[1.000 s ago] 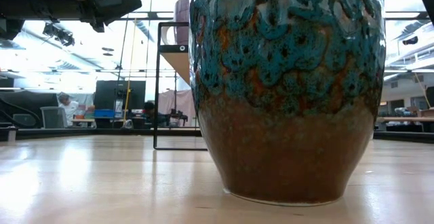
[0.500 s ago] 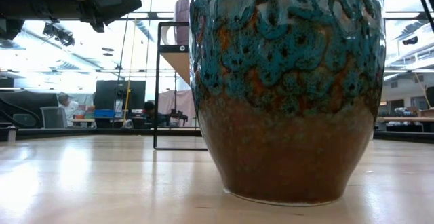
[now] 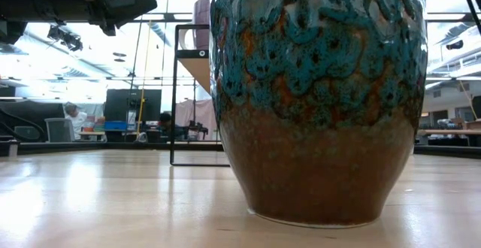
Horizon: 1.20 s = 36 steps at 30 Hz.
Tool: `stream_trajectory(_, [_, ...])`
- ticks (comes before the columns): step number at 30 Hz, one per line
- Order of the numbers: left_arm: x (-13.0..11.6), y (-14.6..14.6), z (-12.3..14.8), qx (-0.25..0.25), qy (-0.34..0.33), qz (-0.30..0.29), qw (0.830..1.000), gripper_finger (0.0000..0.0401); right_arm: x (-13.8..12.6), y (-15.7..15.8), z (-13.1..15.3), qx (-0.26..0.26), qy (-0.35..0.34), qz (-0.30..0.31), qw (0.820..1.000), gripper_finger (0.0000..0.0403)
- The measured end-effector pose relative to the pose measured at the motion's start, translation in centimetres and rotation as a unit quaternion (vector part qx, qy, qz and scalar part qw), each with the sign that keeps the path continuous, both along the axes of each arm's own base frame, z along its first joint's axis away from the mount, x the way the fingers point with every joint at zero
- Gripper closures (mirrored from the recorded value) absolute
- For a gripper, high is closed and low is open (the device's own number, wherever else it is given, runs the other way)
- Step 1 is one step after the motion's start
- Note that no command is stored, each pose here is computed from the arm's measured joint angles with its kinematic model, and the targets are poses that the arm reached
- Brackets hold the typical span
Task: Place coffee mugs
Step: Put the purple mug on the shelf, then put the dark blue patterned mug on the shelf
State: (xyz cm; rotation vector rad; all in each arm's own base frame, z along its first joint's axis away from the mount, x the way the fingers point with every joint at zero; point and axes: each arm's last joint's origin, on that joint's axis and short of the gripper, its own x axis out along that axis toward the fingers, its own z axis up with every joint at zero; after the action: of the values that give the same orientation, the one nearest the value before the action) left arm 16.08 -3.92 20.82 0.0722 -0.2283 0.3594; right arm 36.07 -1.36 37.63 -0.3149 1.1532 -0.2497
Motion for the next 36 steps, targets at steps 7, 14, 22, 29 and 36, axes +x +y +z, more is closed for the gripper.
stream_trajectory(7, [0.0,0.0,0.0,0.000,0.000,0.000,1.000,0.0259,0.1,0.0,-0.4,-0.007,0.005,-0.001,1.000,0.0254])
stream_trajectory(14, [0.0,0.0,0.0,0.001,0.001,0.000,1.000,0.0259,-0.1,0.8,1.3,-0.049,-0.024,0.003,0.998,0.0254])
stream_trajectory(22, [0.0,0.0,0.0,0.002,0.001,0.001,1.000,0.0259,-0.4,4.8,3.2,0.017,-0.073,0.066,0.995,0.0254])
stream_trajectory(29, [0.0,0.0,0.0,0.002,0.001,0.000,1.000,0.0259,-0.7,11.5,0.4,0.080,-0.037,0.169,0.982,0.0254])
stream_trajectory(36, [0.0,0.0,0.0,0.000,0.000,0.000,1.000,0.0259,-1.4,17.5,-3.9,0.115,-0.019,0.257,0.959,0.0254])
